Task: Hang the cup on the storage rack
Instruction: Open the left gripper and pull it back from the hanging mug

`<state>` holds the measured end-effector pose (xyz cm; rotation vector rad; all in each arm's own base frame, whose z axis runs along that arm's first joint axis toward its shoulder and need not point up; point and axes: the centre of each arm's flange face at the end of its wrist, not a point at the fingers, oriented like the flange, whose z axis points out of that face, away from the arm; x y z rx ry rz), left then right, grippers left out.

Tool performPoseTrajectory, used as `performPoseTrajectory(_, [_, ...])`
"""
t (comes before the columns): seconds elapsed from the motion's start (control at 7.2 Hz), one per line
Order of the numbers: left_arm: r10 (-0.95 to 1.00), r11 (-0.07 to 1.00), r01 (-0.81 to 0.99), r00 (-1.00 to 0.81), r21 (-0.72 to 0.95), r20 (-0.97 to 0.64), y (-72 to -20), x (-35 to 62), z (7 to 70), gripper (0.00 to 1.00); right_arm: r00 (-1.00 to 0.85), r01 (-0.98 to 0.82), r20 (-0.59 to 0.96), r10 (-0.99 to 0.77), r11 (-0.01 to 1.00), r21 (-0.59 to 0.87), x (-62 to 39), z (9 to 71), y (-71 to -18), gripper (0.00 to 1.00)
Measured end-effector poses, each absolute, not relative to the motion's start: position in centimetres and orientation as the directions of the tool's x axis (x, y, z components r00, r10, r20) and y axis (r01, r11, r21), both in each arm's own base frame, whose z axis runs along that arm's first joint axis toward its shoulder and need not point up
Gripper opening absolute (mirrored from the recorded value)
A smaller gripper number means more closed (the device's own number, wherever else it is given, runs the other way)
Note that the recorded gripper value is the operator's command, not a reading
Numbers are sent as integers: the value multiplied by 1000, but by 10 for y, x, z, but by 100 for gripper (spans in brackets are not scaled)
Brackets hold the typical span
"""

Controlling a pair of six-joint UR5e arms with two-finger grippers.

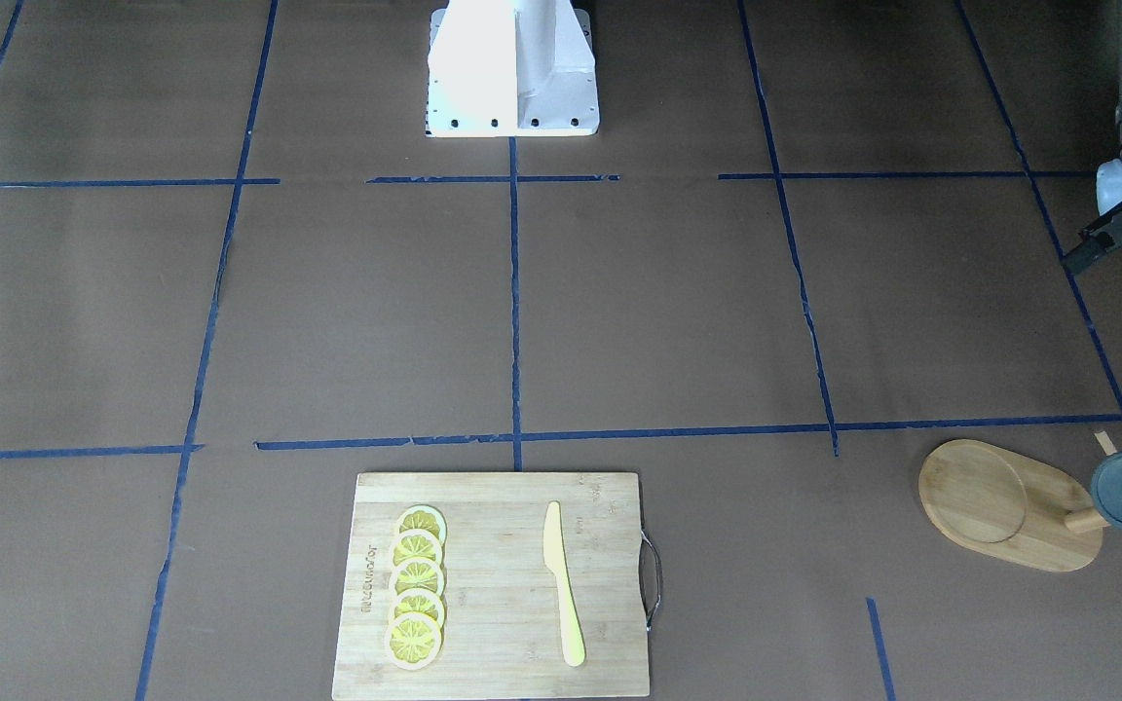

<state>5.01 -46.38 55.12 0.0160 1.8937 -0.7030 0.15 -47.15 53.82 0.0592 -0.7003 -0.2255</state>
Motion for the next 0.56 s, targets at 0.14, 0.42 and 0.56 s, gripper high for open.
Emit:
performPoseTrajectory(0.14, [-198,873,384,-284,-300,-938,-465,20,553,100,741,185,633,-225,974,129,2,538,-471,100])
performPoseTrajectory(0.42, [51,898,439,-46,25,-998,-472,-14,556,100,741,185,633,-224,974,128,2,538,-471,100])
performPoseTrajectory(0.56, [172,873,454,55,178,-984,-478,-26,559,100,741,185,634,-223,975,127,2,539,-470,100])
